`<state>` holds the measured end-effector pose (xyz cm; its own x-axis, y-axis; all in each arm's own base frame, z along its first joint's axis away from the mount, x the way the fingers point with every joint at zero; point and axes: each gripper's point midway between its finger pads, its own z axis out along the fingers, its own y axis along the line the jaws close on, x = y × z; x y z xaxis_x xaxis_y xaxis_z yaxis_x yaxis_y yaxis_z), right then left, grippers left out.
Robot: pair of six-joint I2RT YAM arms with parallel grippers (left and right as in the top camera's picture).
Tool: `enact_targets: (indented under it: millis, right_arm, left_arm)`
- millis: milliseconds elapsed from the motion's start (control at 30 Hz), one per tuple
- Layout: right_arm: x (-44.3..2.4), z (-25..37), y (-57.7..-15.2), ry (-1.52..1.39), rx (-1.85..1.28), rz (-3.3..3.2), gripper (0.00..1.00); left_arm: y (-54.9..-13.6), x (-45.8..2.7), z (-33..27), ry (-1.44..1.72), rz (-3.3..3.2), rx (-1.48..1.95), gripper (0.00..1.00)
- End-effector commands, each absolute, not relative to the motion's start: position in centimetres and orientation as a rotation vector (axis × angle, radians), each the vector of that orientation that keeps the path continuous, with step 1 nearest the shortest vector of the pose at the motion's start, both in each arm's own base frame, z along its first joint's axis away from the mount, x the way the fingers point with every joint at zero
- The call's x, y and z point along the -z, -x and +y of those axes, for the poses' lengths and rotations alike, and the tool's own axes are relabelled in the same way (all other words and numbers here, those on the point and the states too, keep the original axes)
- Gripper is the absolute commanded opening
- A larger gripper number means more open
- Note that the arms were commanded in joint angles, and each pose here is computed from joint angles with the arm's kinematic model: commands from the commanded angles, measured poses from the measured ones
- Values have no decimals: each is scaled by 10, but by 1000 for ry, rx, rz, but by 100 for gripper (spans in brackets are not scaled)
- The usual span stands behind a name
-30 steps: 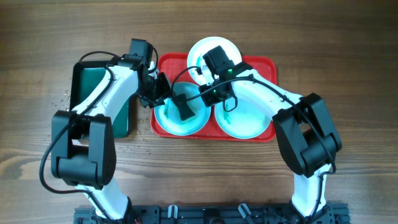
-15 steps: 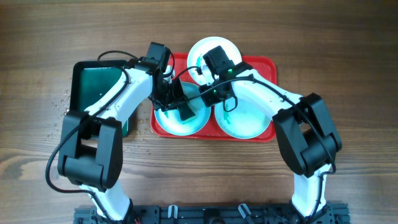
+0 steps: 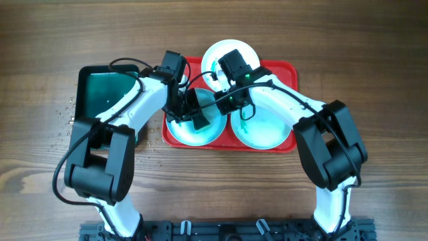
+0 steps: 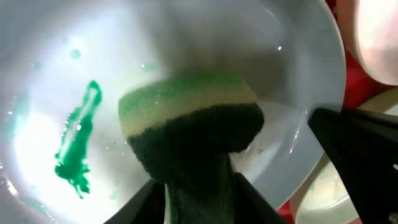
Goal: Clean dirty plates on tray and stack at the side
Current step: 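Scrub the plate surface with the sponge using the left gripper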
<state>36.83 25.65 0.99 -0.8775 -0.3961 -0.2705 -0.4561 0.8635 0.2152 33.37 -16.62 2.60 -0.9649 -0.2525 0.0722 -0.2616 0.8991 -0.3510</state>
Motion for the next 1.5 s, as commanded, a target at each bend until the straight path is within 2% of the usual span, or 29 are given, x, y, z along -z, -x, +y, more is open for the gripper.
enact_targets:
  millis: [0, 500, 600, 667, 700, 1100, 1467]
  right_arm:
    - [2, 254, -361, 649, -400, 2863, 5]
    - [2, 254, -361, 649, -400, 2863, 5]
    - [2, 254, -361, 648, -400, 2862, 5]
    - [2, 254, -361, 648, -400, 2863, 5]
    - [2, 254, -361, 649, -400, 2863, 5]
    - [3, 252, -359, 651, -395, 2874, 5]
    - [3, 252, -357, 656, -393, 2880, 4]
  left_arm:
    - [-331, -16, -162, -419, -3034, -516, 29]
    - [-329, -9, -162, -446, -3039, -502, 27]
    - [-326, -4, -161, -460, -3035, -500, 21]
    - [-326, -4, -161, -460, -3036, -500, 6]
    - [-327, -3, -160, -461, -3043, -487, 4]
    - [-340, 3, -81, -532, -3232, 189, 4]
    - [-347, -10, -68, -355, -3292, 322, 4]
